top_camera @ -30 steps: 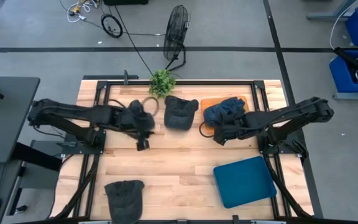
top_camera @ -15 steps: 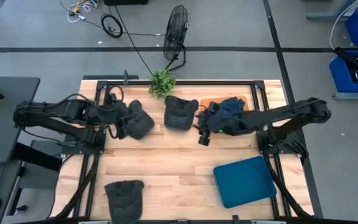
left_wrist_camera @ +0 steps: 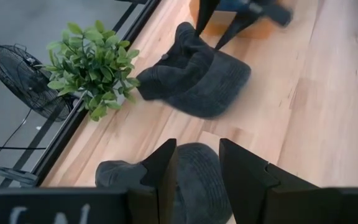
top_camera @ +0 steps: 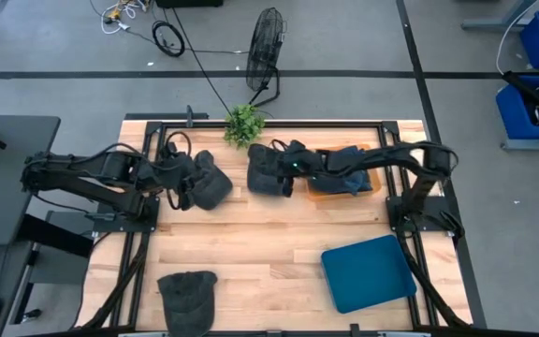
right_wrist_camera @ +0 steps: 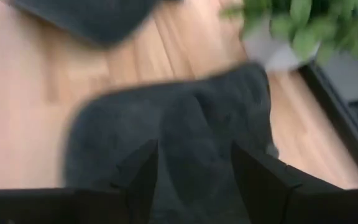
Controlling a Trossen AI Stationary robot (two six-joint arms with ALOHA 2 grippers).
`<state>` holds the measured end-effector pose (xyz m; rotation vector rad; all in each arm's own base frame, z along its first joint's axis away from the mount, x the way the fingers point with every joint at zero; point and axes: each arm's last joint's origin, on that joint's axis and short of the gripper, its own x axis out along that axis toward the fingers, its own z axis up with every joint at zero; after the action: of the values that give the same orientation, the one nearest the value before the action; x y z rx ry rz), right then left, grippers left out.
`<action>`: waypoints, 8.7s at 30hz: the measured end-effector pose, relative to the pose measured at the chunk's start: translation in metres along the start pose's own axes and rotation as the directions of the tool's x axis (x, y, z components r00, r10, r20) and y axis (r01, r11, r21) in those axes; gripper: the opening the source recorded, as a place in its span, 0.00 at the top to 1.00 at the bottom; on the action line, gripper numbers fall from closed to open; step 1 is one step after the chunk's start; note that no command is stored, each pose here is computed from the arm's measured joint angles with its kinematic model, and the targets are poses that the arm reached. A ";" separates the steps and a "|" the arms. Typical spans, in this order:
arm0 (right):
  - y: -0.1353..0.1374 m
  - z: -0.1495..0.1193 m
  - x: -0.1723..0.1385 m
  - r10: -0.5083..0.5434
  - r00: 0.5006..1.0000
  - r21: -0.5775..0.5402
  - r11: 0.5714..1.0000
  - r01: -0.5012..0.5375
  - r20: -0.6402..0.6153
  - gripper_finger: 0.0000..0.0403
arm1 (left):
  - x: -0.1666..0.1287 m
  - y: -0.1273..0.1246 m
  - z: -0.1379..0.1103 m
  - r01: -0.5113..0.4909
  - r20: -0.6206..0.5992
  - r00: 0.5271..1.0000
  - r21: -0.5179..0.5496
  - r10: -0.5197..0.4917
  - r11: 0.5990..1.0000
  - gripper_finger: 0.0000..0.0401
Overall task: Pick & Place hat
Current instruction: Put the top right black cap into the blue bin, then put the top black cap into the blue bin
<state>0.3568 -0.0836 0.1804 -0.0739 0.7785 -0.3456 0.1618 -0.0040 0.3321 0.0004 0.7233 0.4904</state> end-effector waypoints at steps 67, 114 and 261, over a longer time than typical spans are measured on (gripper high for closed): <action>0.204 -0.079 -0.276 0.088 0.831 0.718 0.559 0.415 -0.549 1.00 | 0.000 0.001 0.000 -0.037 0.010 0.999 -0.076 0.038 0.996 0.69; 0.225 -0.070 -0.323 0.290 0.665 0.676 0.590 0.442 -0.688 1.00 | 0.000 0.002 0.005 -0.097 0.066 0.992 -0.104 0.104 0.990 0.69; 0.104 0.087 -0.113 0.431 0.841 -0.357 0.880 -0.312 0.326 0.55 | 0.077 -0.046 -0.044 0.426 0.343 0.767 0.360 -0.543 0.830 0.99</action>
<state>0.3726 0.0460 0.2986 -0.2571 0.4157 0.1654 0.2028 -0.0187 0.2425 0.1627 0.3160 -0.1227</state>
